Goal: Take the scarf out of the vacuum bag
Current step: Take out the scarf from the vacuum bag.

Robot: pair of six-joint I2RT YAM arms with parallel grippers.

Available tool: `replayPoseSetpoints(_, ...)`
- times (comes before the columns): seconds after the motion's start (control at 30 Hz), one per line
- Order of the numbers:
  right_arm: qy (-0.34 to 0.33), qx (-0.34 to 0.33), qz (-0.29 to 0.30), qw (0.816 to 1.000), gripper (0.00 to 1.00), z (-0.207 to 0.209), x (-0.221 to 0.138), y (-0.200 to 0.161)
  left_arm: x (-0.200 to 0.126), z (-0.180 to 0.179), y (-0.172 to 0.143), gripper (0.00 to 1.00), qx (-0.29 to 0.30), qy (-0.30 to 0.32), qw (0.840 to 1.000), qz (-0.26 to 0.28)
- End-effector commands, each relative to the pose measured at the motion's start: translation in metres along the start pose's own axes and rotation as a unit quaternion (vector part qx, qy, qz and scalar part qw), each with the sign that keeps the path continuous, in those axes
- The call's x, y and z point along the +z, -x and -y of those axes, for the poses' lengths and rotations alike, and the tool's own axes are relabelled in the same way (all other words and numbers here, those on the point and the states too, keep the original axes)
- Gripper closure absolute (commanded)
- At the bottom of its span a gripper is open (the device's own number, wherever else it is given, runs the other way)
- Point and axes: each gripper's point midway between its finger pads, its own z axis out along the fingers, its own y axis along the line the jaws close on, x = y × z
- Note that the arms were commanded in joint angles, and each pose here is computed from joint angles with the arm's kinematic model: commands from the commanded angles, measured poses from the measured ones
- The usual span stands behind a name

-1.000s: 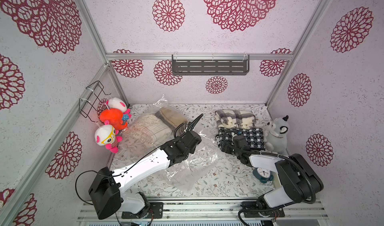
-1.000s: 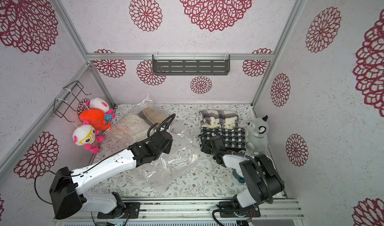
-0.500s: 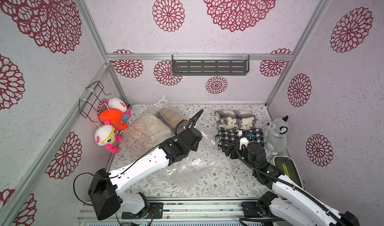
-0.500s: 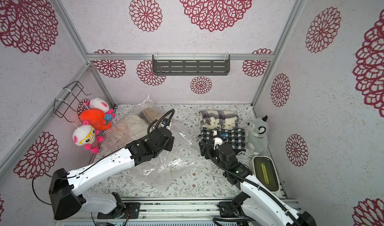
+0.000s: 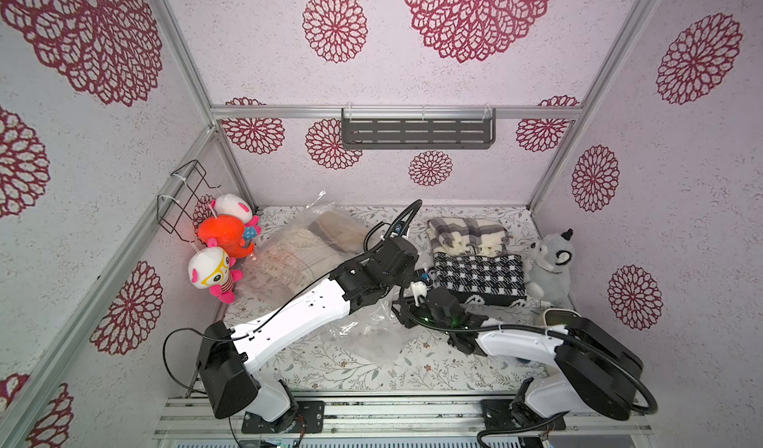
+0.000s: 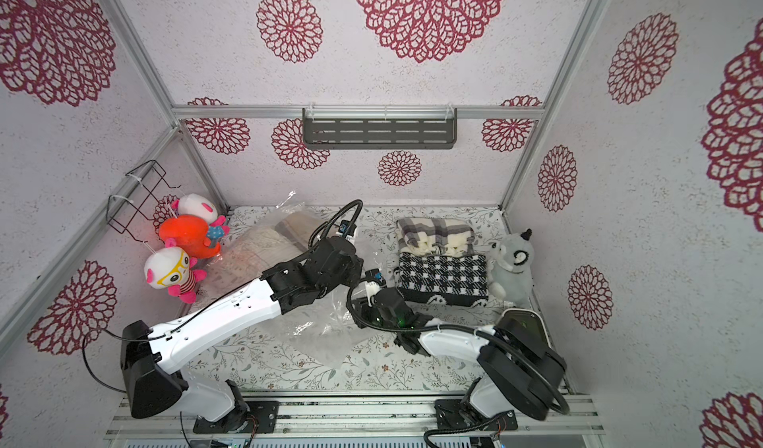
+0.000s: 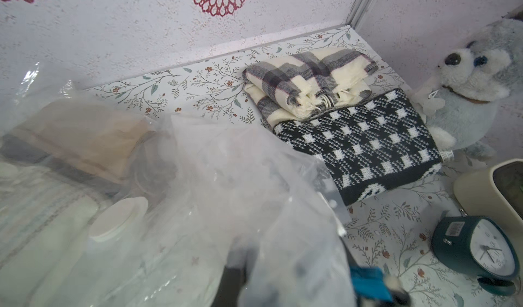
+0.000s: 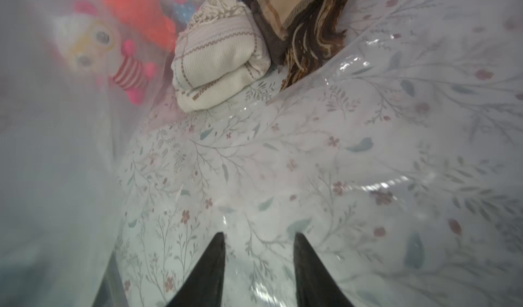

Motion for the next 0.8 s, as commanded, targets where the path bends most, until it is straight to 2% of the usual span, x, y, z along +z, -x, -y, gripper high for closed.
replayPoseSetpoints(0.0, -0.002, -0.025, 0.052, 0.998, 0.62, -0.014, 0.022, 0.04, -0.02, 0.013, 0.021, 1.0, -0.011, -0.026, 0.999, 0.028)
replayPoseSetpoints(0.13, 0.013, -0.025, 0.009, 1.0, 0.66, -0.012, 0.055, 0.017, -0.019, 0.007, 0.02, 1.0, -0.006, -0.011, 0.999, 0.03)
replayPoseSetpoints(0.33, 0.031, 0.018, -0.02, 0.999, 0.66, -0.002, 0.078, -0.006, -0.023, 0.008, 0.023, 1.0, -0.017, -0.028, 0.998, 0.046)
replayPoseSetpoints(0.4, 0.006, 0.022, -0.016, 1.0, 0.66, 0.009, 0.07, -0.007, -0.027, 0.006, 0.024, 1.0, -0.017, -0.029, 0.998, 0.049)
replayPoseSetpoints(0.5, -0.046, 0.043, 0.013, 0.998, 0.63, 0.04, 0.036, -0.01, -0.032, -0.012, 0.026, 1.0, -0.021, 0.001, 0.998, 0.057)
replayPoseSetpoints(0.57, -0.055, 0.059, 0.023, 0.996, 0.61, 0.05, 0.019, -0.009, -0.029, -0.013, 0.025, 0.98, -0.027, -0.011, 0.998, 0.055)
replayPoseSetpoints(0.67, -0.08, 0.036, -0.002, 0.996, 0.59, 0.056, 0.024, -0.011, -0.023, 0.008, 0.024, 1.0, -0.023, -0.042, 0.998, 0.051)
replayPoseSetpoints(0.77, -0.043, 0.035, 0.013, 0.998, 0.59, 0.042, 0.033, -0.003, -0.016, 0.029, 0.021, 1.0, -0.002, -0.053, 0.998, 0.039)
